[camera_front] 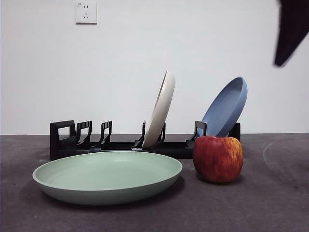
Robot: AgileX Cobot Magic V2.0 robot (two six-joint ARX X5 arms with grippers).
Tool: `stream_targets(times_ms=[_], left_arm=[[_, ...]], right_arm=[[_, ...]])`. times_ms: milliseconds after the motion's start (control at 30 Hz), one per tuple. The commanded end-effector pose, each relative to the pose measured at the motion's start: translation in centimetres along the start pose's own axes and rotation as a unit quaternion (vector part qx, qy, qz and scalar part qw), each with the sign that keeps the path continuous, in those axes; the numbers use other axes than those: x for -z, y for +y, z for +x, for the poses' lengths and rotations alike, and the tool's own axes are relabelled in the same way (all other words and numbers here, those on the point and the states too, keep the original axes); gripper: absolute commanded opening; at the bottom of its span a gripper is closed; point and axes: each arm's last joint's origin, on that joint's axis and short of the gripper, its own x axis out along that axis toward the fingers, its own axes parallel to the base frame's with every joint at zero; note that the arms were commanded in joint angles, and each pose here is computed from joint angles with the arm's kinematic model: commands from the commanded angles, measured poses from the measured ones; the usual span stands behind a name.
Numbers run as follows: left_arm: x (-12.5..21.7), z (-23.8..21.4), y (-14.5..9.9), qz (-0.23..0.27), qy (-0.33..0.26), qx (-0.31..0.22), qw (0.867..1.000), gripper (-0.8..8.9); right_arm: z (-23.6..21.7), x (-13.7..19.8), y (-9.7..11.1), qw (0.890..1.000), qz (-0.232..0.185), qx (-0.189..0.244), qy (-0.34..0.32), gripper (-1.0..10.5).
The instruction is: Take the green plate from the plate rack,put the plate on the table,take the apple from the table,put the apple in the plate
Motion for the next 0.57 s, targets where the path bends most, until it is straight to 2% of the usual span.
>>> stream_targets(times_ms=[33, 200, 433, 500, 567], left_arm=[[0.8, -0.9, 0.0, -0.014, -0.019, 0.005, 1.0, 3.46], [2.8, -1.3, 0.0, -0.021, -0.027, 0.028, 0.999, 3.45], [7.0, 1.6, 0.0, -0.032, 0.019, 0.027, 0.999, 3.45], [8.0, 2.8, 0.0, -0.04, 0.042, 0.019, 0.998, 3.45], [8.4, 3.6, 0.0, -0.042, 0.058, 0.019, 0.997, 3.45]], right_arm=[[2.2, -1.0, 0.0, 1.0, 0.01, -0.01, 0.009, 7.2], [5.8, -2.4, 0.9, 0.999, 0.003, -0.024, 0.024, 7.2], [9.0, -3.8, 4.0, 0.998, -0.023, -0.058, 0.019, 7.2], [9.3, -5.0, 5.2, 0.998, -0.037, -0.049, 0.012, 7.1], [9.6, -6.2, 6.1, 0.999, -0.049, -0.016, 0.007, 7.1]])
